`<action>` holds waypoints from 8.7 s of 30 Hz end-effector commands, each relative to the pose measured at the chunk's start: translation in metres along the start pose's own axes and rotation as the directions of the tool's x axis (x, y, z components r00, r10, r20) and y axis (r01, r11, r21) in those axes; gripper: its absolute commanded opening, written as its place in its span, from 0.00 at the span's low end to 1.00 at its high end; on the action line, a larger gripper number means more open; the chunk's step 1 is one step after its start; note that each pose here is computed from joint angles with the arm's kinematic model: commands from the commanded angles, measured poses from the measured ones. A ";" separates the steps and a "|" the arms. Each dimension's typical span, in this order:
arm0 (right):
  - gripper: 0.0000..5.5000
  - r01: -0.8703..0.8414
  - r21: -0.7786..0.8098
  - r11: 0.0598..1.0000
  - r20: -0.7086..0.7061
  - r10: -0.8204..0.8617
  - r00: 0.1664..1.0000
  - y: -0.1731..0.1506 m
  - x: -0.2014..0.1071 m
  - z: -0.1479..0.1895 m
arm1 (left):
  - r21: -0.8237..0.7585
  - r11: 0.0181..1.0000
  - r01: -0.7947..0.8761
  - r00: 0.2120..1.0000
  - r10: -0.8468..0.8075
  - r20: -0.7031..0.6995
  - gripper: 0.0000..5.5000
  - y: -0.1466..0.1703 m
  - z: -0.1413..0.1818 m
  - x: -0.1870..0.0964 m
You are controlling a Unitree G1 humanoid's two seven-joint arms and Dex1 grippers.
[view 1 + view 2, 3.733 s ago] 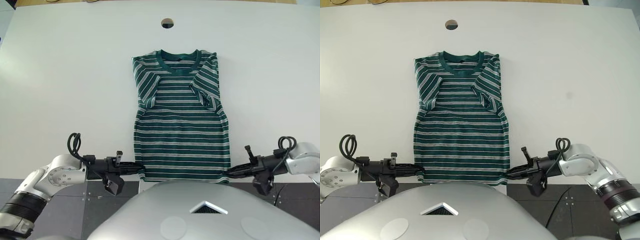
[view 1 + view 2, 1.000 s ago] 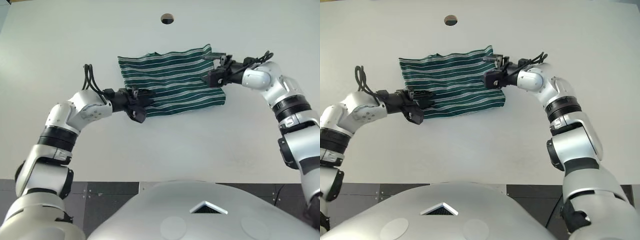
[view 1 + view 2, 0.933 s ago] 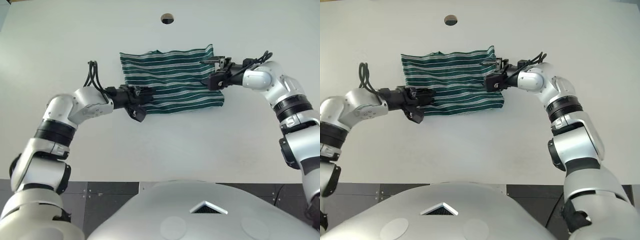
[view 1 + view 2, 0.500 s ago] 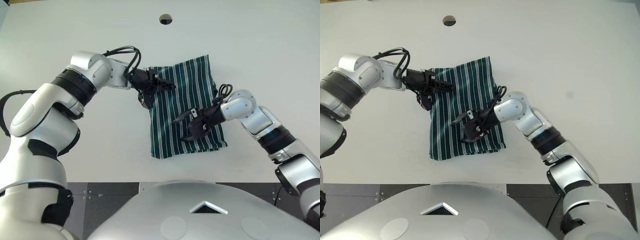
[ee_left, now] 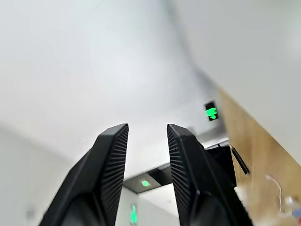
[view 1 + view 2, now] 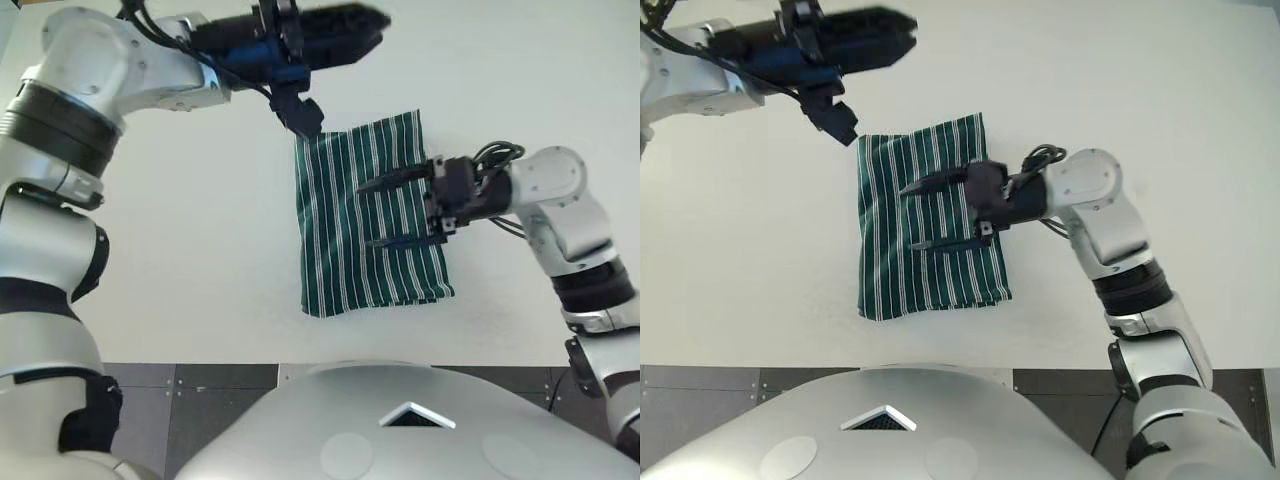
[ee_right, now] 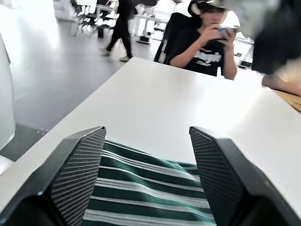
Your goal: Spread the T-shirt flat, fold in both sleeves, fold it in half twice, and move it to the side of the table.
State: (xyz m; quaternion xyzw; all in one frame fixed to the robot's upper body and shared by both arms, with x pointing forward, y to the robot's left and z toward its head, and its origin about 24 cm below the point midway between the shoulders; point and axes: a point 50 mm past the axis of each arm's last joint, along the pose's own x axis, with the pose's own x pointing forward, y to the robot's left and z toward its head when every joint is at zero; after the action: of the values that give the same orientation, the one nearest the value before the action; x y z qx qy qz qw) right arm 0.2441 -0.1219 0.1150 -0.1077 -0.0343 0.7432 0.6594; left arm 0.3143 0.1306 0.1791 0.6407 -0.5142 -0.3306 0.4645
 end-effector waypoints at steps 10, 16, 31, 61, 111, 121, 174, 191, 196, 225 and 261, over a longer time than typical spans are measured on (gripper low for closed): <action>0.60 -0.043 -0.159 0.986 -0.602 -0.063 0.796 0.059 -0.126 -0.055 | -0.886 0.194 0.421 0.679 -0.715 0.166 0.28 -0.069 0.170 -0.199; 0.60 -0.229 -0.264 0.937 -0.629 0.013 0.777 0.078 -0.110 -0.074 | -0.828 0.167 0.535 0.616 -0.748 0.247 0.28 -0.090 0.196 -0.200; 0.60 -0.322 -0.378 0.868 -0.575 0.052 0.816 0.079 -0.081 -0.088 | -0.803 0.347 0.485 0.772 -0.601 0.207 0.40 -0.104 0.193 -0.146; 0.14 -0.370 -0.366 0.854 -0.562 0.114 0.819 0.076 -0.059 -0.105 | -0.748 0.374 0.548 0.779 -0.553 0.294 0.12 -0.116 0.185 -0.097; 0.19 0.357 0.327 0.875 -0.226 -0.295 0.929 0.016 -0.013 -0.067 | -0.763 -0.560 -0.323 0.934 -0.321 -0.160 0.06 -0.112 0.125 -0.163; 0.49 0.484 0.553 0.678 -0.185 -0.467 0.865 -0.020 0.006 -0.079 | -0.580 -0.674 -0.457 0.888 -0.382 -0.255 0.30 -0.120 0.112 -0.145; 0.73 0.258 -0.500 0.827 0.057 -0.266 0.962 0.000 0.058 -0.039 | -0.624 0.778 0.069 0.962 -0.218 -0.165 0.68 -0.028 0.142 -0.106; 0.73 0.166 -0.513 0.842 -0.072 -0.235 0.969 0.002 0.072 -0.064 | -0.446 0.807 0.386 0.907 -0.420 0.025 0.68 -0.069 0.151 -0.111; 0.73 0.148 -0.532 0.834 -0.102 -0.237 0.966 0.001 0.073 -0.068 | -0.437 0.818 0.375 0.912 -0.410 0.016 0.68 -0.071 0.153 -0.110; 0.73 0.275 -0.664 0.695 -0.105 -0.451 0.886 -0.033 0.060 -0.061 | -0.359 0.898 0.254 0.949 -0.303 -0.085 0.68 -0.039 0.132 -0.105; 0.73 -0.096 -0.710 0.697 -0.553 -0.469 0.689 -0.053 0.061 -0.119 | -0.333 0.942 -0.034 0.932 -0.091 -0.351 0.68 -0.025 0.110 -0.101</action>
State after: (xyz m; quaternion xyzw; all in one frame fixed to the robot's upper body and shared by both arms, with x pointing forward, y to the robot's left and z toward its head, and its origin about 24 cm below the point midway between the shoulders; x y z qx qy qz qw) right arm 0.3117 -0.0368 0.0272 -0.5525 -0.1563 0.4879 0.6575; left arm 0.1981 0.2023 0.1110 0.6096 -0.3436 -0.3059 0.6456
